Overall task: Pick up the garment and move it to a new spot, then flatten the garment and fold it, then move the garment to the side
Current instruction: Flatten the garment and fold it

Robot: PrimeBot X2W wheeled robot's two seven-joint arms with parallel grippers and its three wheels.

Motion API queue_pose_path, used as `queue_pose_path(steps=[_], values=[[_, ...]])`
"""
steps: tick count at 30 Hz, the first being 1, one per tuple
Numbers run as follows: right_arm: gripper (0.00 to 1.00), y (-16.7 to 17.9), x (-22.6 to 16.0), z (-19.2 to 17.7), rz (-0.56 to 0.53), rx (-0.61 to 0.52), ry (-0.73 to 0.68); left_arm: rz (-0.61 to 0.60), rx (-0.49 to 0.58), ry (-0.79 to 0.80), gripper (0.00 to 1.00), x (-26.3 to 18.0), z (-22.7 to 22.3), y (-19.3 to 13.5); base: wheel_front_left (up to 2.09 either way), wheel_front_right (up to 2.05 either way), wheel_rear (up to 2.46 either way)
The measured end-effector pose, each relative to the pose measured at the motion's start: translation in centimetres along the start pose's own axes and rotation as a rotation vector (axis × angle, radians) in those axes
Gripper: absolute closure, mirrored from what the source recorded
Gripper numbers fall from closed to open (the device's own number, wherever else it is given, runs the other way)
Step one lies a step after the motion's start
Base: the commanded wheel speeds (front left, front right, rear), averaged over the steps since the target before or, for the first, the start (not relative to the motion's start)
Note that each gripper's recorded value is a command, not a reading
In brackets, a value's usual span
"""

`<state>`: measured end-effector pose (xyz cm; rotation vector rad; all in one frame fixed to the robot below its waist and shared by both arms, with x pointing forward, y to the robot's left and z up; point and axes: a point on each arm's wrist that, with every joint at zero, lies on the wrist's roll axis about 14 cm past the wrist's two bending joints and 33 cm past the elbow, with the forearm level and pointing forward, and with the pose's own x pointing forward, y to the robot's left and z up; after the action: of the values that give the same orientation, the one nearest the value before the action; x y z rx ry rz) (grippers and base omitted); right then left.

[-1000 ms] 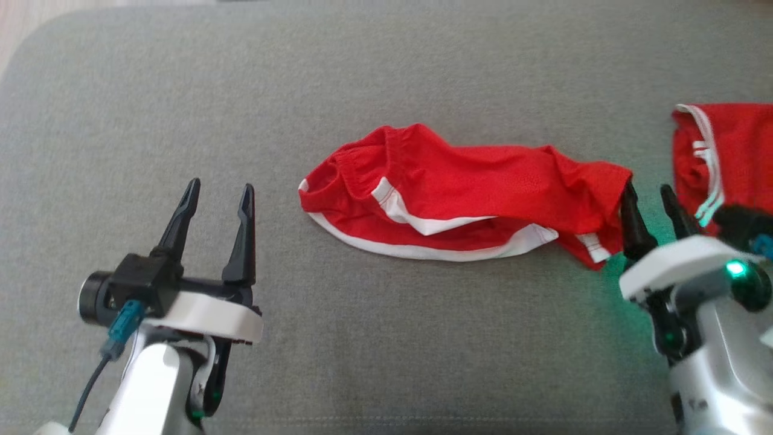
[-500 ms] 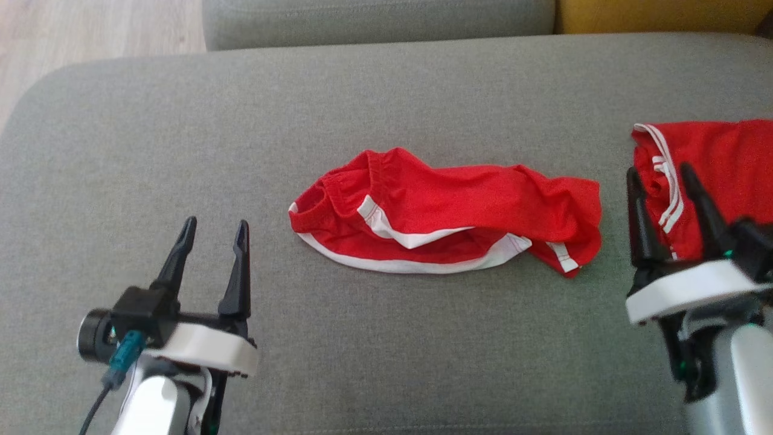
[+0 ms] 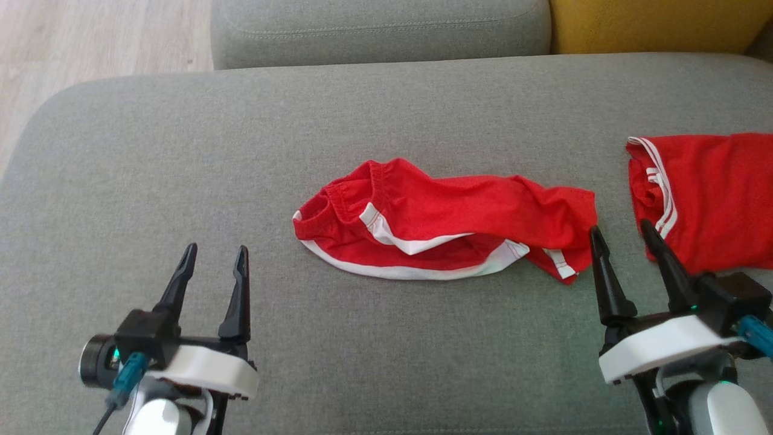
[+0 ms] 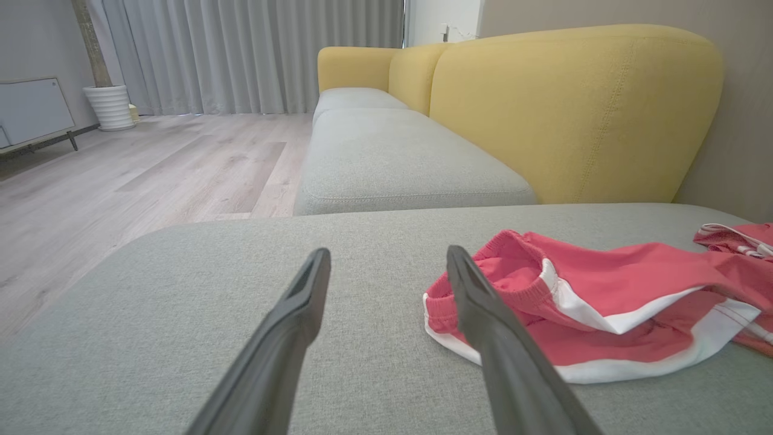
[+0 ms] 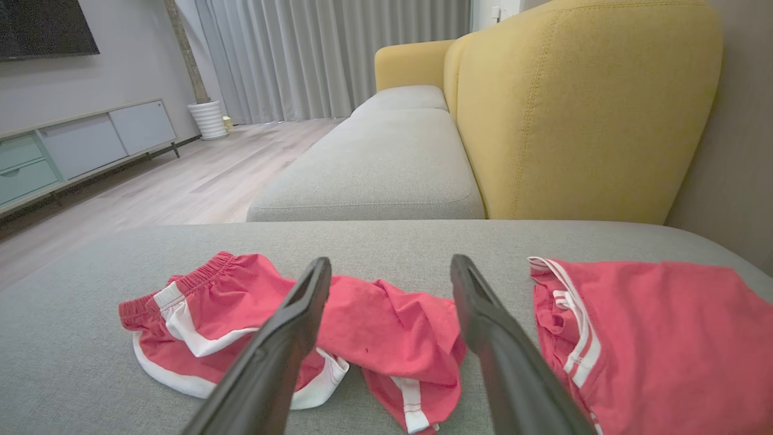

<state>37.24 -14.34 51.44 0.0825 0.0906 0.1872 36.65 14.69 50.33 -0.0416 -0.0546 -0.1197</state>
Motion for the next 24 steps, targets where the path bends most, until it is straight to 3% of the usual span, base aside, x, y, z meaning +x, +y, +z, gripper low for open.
queue_pose_path(steps=[17,24], values=[[0.00,0.3,0.4,-0.5,0.005,0.017,0.019,0.008,0.004,0.006,0.00,0.0,-0.1,0.2,0.00,0.00,0.00],[0.00,-2.7,0.4,-6.2,-0.086,0.054,0.197,0.000,0.000,0.029,0.00,0.6,-1.0,0.1,0.00,0.00,0.00]])
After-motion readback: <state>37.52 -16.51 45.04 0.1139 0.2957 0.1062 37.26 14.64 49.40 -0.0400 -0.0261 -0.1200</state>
